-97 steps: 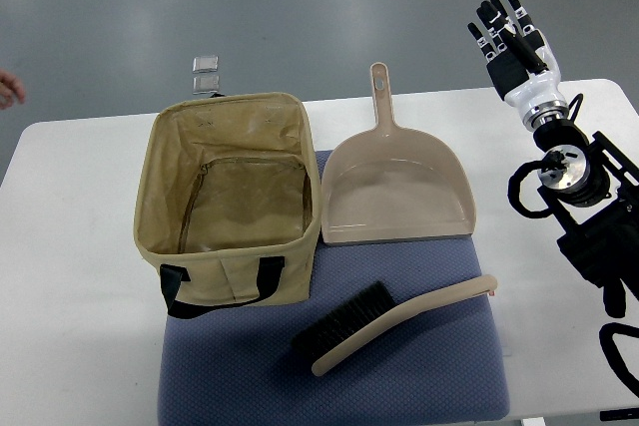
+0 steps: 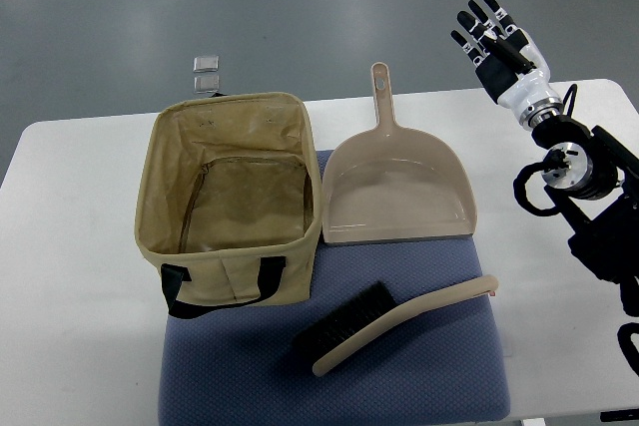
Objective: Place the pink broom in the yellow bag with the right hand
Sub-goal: 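Move the right hand down toward the beige brush handle, then close the right hand around the brush's curved beige handle, then lift the brush up with the right hand, bristles hanging down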
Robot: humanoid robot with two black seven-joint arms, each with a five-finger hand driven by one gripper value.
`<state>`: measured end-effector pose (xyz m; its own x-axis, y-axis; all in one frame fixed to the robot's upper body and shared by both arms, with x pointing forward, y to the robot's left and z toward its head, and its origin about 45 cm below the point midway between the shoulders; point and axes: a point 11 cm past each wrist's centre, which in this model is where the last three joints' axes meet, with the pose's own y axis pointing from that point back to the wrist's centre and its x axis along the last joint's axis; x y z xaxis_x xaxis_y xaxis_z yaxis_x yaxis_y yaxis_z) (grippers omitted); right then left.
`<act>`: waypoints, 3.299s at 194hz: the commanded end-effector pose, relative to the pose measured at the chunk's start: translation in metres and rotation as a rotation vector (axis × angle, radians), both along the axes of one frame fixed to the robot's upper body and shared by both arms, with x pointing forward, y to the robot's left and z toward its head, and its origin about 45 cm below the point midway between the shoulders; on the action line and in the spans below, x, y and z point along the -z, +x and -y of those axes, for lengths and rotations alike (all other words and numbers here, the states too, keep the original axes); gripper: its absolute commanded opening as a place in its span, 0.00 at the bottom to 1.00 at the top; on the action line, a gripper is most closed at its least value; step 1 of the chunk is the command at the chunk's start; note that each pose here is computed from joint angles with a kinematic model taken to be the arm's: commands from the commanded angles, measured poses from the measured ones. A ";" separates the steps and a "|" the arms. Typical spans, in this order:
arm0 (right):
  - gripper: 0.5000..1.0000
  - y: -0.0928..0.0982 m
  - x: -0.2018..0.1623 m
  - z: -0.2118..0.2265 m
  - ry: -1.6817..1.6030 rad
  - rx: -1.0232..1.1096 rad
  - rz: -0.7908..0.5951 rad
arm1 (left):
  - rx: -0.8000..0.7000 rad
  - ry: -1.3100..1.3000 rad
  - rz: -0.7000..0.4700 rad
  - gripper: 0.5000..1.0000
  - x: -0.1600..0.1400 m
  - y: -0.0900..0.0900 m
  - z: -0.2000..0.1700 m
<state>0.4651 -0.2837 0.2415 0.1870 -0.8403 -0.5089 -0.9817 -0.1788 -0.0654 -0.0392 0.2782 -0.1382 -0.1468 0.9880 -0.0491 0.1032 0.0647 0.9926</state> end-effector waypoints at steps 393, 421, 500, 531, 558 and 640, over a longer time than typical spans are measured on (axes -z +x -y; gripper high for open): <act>0.53 -0.193 0.075 -0.025 -1.534 -1.032 0.080 | -0.004 -0.034 0.000 1.00 -0.001 -0.001 0.009; 0.38 -0.191 0.076 -0.024 -1.542 -1.020 0.077 | -0.002 -0.036 0.000 1.00 -0.001 -0.002 0.009; 0.00 -0.183 0.074 -0.018 -1.577 -0.977 0.085 | -0.001 -0.036 -0.001 1.00 -0.001 -0.002 0.009; 0.00 -0.180 0.071 -0.017 -1.580 -0.965 0.090 | -0.001 -0.037 0.000 1.00 -0.001 -0.002 0.010; 0.00 -0.172 0.061 -0.016 -1.574 -0.932 0.103 | 0.000 -0.036 -0.002 1.00 -0.001 -0.002 0.009; 0.00 -0.138 -0.004 0.003 -1.564 -0.794 0.174 | 0.001 -0.039 -0.002 1.00 -0.001 -0.002 0.010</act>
<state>0.3199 -0.2817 0.2286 0.7330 -0.1407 0.6656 -0.6143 -0.5571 0.5588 -0.0412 0.2687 -0.1374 -0.1472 0.9854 -0.0853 0.1051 0.1014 0.9893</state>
